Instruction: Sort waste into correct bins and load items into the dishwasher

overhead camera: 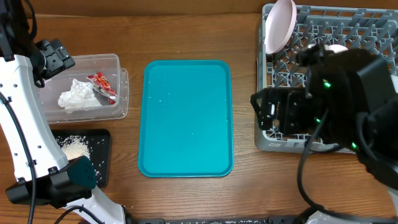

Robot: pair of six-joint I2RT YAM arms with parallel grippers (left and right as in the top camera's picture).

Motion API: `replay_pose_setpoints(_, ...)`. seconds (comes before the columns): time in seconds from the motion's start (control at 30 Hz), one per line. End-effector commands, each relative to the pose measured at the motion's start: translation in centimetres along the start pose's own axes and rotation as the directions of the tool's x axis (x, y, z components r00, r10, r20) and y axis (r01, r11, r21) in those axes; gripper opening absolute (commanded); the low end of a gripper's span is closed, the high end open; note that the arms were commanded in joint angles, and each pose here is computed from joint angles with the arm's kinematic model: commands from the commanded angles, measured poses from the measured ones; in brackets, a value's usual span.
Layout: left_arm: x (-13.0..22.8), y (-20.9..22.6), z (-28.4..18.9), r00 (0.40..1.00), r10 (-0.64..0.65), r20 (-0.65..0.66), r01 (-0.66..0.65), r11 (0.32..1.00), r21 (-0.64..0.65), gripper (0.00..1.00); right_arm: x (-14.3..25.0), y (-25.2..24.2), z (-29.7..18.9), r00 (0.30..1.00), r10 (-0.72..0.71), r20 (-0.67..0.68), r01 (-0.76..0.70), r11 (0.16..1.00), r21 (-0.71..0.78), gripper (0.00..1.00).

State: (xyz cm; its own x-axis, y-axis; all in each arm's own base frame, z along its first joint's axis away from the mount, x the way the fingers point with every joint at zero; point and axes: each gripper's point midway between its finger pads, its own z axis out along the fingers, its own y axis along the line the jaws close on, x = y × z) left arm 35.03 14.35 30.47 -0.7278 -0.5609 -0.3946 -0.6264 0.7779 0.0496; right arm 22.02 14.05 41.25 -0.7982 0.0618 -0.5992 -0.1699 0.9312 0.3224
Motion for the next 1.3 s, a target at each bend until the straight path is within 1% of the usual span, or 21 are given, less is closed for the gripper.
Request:
replay_pose_setpoints(0.0, -0.1, 0.2, -0.4, 1.0, 0.014, 0.012, -0.014, 1.0, 0.0, 1.0, 0.1, -2.0, -3.6, 0.991, 0.049, 0.125, -0.053, 0.998, 0.036, 1.0)
replay_pose_setpoints(0.1, -0.1, 0.2, -0.4, 1.0, 0.014, 0.012, -0.014, 1.0, 0.0, 1.0, 0.2, -3.6, -4.3, 0.981, 0.061, 0.184, -0.077, 0.994, 0.081, 1.0)
replay_pose_setpoints(0.27, -0.1, 0.2, -0.4, 1.0, 0.014, 0.012, -0.014, 1.0, 0.0, 1.0, -0.6, -5.2, -4.0, 0.948, 0.02, 0.318, -0.04, 0.998, 0.058, 1.0)
replay_pose_setpoints(0.33, -0.1, 0.2, -0.4, 1.0, 0.014, 0.012, -0.014, 1.0, 0.0, 1.0, -1.0, -6.0, -2.8, 0.92, 0.009, 0.391, -0.024, 0.999, 0.035, 1.0)
replay_pose_setpoints(0.47, -0.1, 0.2, -0.4, 1.0, 0.014, 0.012, -0.014, 1.0, 0.0, 1.0, -0.9, -8.9, 0.6, 0.859, 0.05, 0.51, -0.075, 0.997, 0.028, 1.0)
replay_pose_setpoints(0.73, -0.1, 0.2, -0.4, 1.0, 0.014, 0.012, -0.014, 1.0, 0.0, 1.0, 3.4, -13.8, 7.5, 0.735, 0.057, 0.676, -0.088, 0.996, 0.011, 1.0)
replay_pose_setpoints(0.87, -0.1, 0.2, -0.4, 1.0, 0.014, 0.012, -0.014, 1.0, 0.0, 1.0, 5.5, -15.6, 9.4, 0.674, 0.053, 0.737, -0.092, 0.996, 0.012, 1.0)
replay_pose_setpoints(0.9, -0.1, 0.2, -0.4, 1.0, 0.013, 0.012, -0.013, 1.0, 0.0, 1.0, 6.4, -16.4, 10.0, 0.645, 0.054, 0.763, -0.097, 0.995, 0.012, 1.0)
replay_pose_setpoints(1.1, -0.1, 0.2, -0.4, 1.0, 0.013, 0.012, -0.013, 1.0, 0.0, 1.0, 8.3, -18.1, 11.2, 0.569, 0.051, 0.821, -0.121, 0.992, 0.022, 1.0)
replay_pose_setpoints(1.27, -0.1, 0.2, -0.4, 1.0, 0.014, 0.012, -0.014, 1.0, 0.0, 1.0, 8.8, -19.3, 11.2, 0.537, 0.047, 0.842, -0.158, 0.986, 0.046, 1.0)
